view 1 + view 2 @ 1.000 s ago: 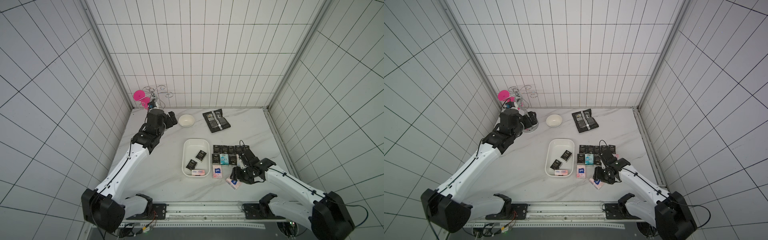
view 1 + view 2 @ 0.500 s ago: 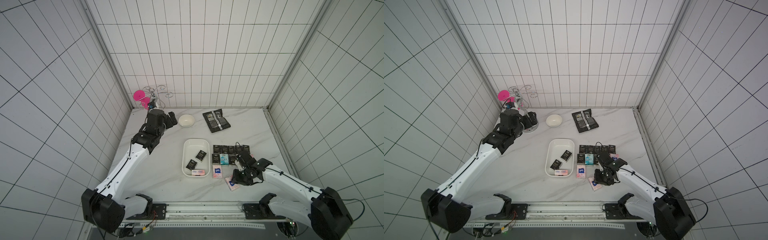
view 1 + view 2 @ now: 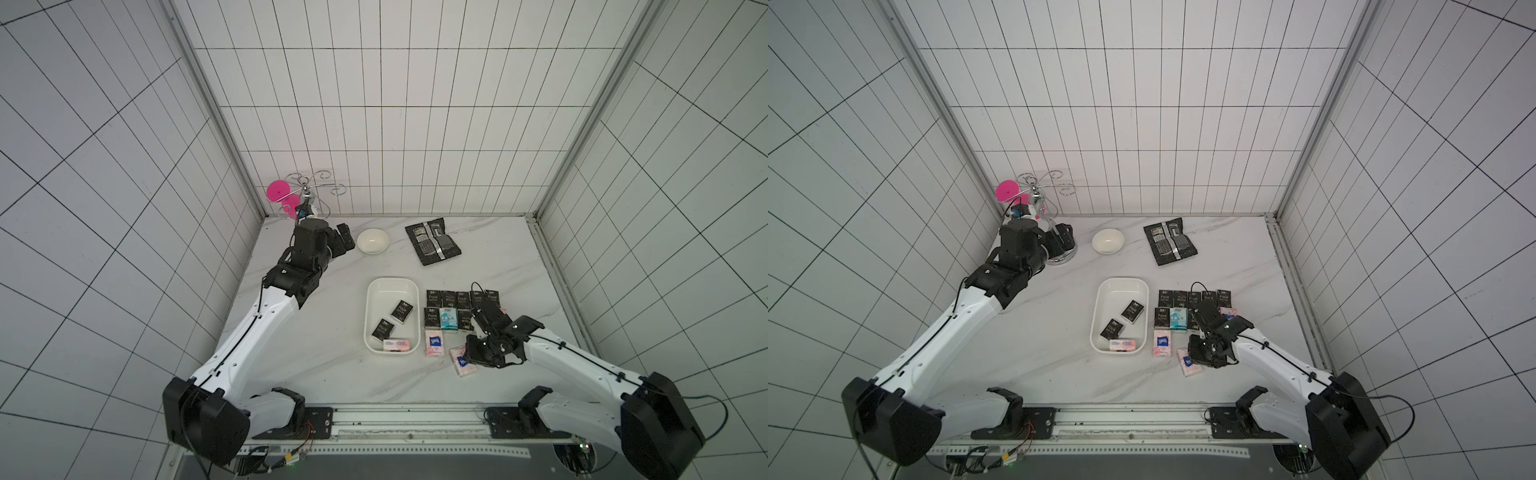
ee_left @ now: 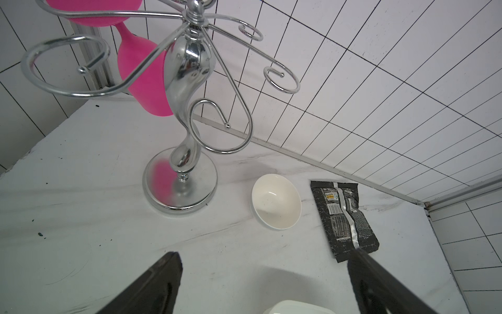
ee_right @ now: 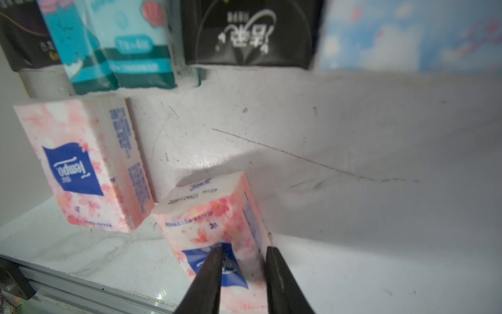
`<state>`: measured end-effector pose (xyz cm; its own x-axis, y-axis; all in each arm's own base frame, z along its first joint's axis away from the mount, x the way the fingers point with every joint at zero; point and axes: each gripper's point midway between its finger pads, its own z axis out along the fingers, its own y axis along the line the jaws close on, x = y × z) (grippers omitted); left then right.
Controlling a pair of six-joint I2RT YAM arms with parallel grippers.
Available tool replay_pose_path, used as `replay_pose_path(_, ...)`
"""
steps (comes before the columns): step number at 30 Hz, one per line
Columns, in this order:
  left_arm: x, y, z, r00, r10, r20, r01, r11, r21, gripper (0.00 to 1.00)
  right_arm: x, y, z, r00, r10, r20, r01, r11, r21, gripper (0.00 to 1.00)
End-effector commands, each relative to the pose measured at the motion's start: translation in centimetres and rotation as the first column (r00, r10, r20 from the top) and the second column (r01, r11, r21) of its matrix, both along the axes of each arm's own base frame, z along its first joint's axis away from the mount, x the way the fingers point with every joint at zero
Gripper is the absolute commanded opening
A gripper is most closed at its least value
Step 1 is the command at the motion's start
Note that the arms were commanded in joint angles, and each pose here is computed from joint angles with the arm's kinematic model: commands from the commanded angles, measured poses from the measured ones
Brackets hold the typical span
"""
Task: Take the pocket tissues out of the storage box
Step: Adjust the pocket tissues at the center of the board.
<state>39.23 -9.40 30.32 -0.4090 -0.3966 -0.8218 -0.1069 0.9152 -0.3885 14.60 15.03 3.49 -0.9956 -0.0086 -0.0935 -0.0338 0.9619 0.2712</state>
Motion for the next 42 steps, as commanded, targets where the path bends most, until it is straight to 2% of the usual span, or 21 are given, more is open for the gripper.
replay_pose_path(1, -0.3, 0.2, 0.9, 0.999, 0.002, 0.033, -0.001, 1.000, -0.008, 0.98, 2.4, 0.7, 0.9, 0.997, -0.043, 0.058, 0.042, 0.999, 0.005, 0.29)
replay_pose_path(10, -0.3, 0.2, 1.0, 0.999, 0.003, 0.031, -0.003, 1.000, -0.007, 0.98, 3.7, 1.3, 1.6, 0.978, -0.190, 0.087, 0.185, 0.980, 0.069, 0.28)
replay_pose_path(18, -0.2, 0.1, 1.0, 0.999, 0.000, 0.032, 0.000, 1.000, -0.008, 0.99, 4.3, 1.8, 1.7, 0.964, -0.252, 0.080, 0.244, 0.965, 0.100, 0.31)
replay_pose_path(22, -0.3, 0.2, 1.0, 0.999, 0.002, 0.032, -0.001, 1.000, -0.003, 0.99, 4.1, 1.6, 1.6, 0.971, -0.230, 0.070, 0.225, 0.972, 0.070, 0.33)
replay_pose_path(26, -0.3, 0.3, 1.1, 0.999, 0.006, 0.035, -0.006, 1.000, 0.000, 0.99, 4.2, 0.4, 2.9, 0.968, -0.218, 0.122, 0.215, 0.976, 0.039, 0.43)
replay_pose_path(30, -0.2, 0.2, 0.9, 1.000, 0.003, 0.031, -0.003, 1.000, -0.001, 0.99, 4.0, -0.1, 4.3, 0.976, -0.143, 0.163, 0.141, 0.990, 0.020, 0.48)
replay_pose_path(35, -0.2, 0.2, 0.9, 1.000, 0.004, 0.030, -0.004, 1.000, -0.005, 0.99, 3.0, 0.4, 3.6, 0.994, -0.014, 0.108, 0.014, 1.000, -0.005, 0.43)
replay_pose_path(42, -0.3, 0.3, 1.0, 1.000, 0.008, 0.030, -0.008, 1.000, 0.001, 0.99, 2.3, -0.1, 1.9, 0.997, 0.047, 0.062, -0.044, 0.997, -0.056, 0.36)
